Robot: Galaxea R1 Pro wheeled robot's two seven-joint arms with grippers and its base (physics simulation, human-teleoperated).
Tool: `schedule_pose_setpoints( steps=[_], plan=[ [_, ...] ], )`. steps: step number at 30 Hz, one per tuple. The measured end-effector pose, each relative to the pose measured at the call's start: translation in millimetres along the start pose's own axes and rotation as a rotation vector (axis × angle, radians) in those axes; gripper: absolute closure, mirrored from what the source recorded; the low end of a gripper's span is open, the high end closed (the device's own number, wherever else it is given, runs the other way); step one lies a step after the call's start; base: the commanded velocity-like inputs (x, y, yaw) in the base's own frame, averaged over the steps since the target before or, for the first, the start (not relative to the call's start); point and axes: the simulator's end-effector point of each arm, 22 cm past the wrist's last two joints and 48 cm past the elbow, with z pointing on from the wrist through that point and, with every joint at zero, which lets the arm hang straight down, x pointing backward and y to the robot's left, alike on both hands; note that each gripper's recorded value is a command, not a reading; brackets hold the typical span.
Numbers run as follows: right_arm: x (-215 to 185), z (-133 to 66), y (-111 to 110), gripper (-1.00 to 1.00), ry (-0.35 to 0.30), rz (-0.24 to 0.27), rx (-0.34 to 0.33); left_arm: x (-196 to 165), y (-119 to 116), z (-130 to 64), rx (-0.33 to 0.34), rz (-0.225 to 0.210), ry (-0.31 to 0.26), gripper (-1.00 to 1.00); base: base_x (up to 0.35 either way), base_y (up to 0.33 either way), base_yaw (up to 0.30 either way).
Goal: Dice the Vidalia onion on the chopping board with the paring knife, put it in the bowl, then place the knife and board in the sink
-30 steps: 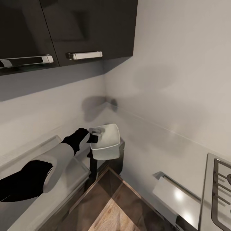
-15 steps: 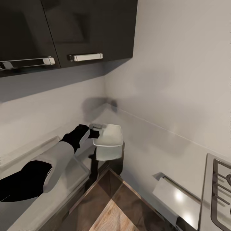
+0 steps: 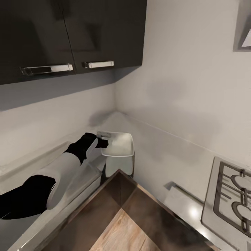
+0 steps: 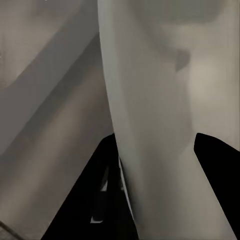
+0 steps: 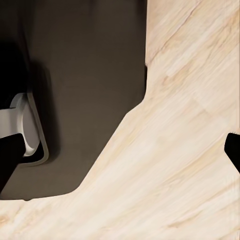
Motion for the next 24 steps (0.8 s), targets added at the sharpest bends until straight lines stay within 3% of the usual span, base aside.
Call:
schedule_pose_setpoints(
  steps=[3, 6, 10, 12, 24],
  plan=[
    [-1.9, -0.1, 0.0, -1.0, -0.005, 0.0, 0.0, -12.6, -1.6, -7.1, 0.003, 0.001, -0.025, 1.0, -0.327, 0.018, 0.0],
    [-4.0, -0.2, 0.7, -1.0, -0.012, 0.001, -0.001, -23.4, -4.1, -19.8, 0.009, 0.004, -0.014, 1.0, -0.28, 0.103, 0.0],
    [-6.9, -0.4, 0.8, -1.0, -0.02, 0.002, -0.001, -63.0, -8.0, -54.8, 0.017, 0.016, -0.054, 1.0, -0.263, 0.18, 0.0],
    [-8.6, -0.5, 0.7, -1.0, -0.024, 0.003, -0.001, -68.6, -8.7, -62.6, 0.017, 0.02, -0.056, 1.0, -0.262, 0.193, 0.01],
    [-16.7, -1.1, 2.0, -1.0, -0.045, 0.004, -0.003, -82.5, -1.2, -80.7, 0.003, 0.023, -0.078, 1.0, -0.284, 0.144, 0.182]
  ],
)
